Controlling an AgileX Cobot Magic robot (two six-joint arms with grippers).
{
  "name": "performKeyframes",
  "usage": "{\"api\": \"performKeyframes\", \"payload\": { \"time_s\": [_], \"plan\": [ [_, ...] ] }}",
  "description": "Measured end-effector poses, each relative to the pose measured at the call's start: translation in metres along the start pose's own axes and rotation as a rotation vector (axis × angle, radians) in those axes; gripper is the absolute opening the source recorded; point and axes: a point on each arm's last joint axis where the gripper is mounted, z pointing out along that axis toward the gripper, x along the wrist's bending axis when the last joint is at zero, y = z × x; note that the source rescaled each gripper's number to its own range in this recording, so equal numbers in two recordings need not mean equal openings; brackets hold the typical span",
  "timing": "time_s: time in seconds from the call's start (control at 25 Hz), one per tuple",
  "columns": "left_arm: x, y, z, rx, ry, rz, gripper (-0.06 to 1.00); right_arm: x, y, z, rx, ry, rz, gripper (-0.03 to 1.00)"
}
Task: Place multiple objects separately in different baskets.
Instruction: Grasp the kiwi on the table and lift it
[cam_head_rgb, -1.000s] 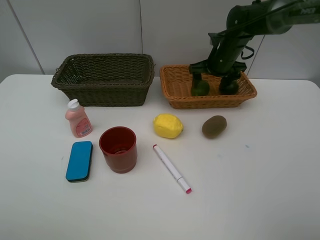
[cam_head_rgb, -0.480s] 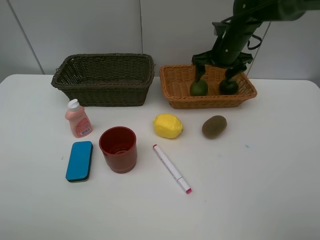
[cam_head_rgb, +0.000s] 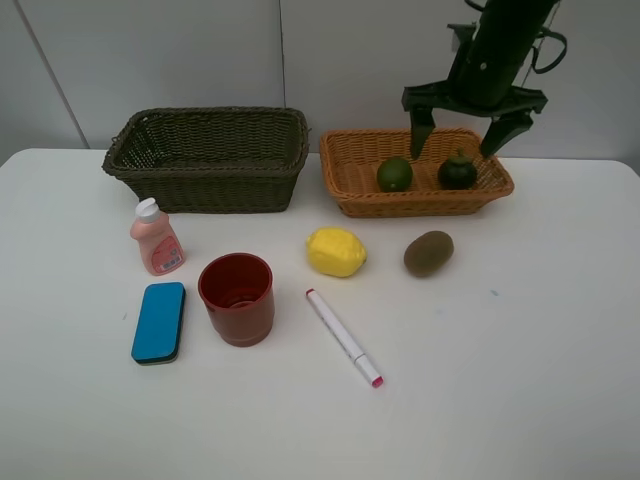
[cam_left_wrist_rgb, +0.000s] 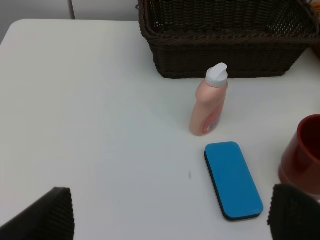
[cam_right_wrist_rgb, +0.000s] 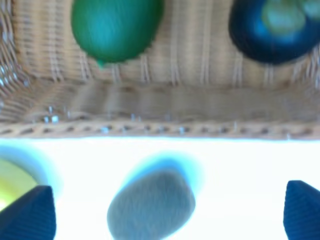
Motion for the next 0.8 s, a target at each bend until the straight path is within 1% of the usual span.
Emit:
{"api": "performKeyframes", "payload": {
  "time_s": [0.16, 0.28, 0.44, 0.56, 0.68, 0.8],
  "plan": [
    [0.000, 0.000, 0.000, 0.000, 0.000, 0.000, 1.00, 0.000, -0.012, 0.009, 0.052, 0.009, 0.077, 1.00],
    [0.000, 0.000, 0.000, 0.000, 0.000, 0.000, 1.00, 0.001, -0.026, 0.025, 0.088, 0.027, 0.141, 1.00],
    [0.000, 0.000, 0.000, 0.000, 0.000, 0.000, 1.00, 0.003, -0.043, 0.050, 0.080, 0.061, 0.202, 1.00],
    [0.000, 0.000, 0.000, 0.000, 0.000, 0.000, 1.00, 0.006, -0.059, 0.070, 0.090, 0.065, 0.235, 1.00],
    [0.000, 0.000, 0.000, 0.000, 0.000, 0.000, 1.00, 0.009, -0.068, 0.082, 0.079, 0.076, 0.259, 1.00],
    [0.000, 0.000, 0.000, 0.000, 0.000, 0.000, 1.00, 0.011, -0.070, 0.088, 0.069, 0.082, 0.262, 1.00]
  ]
}}
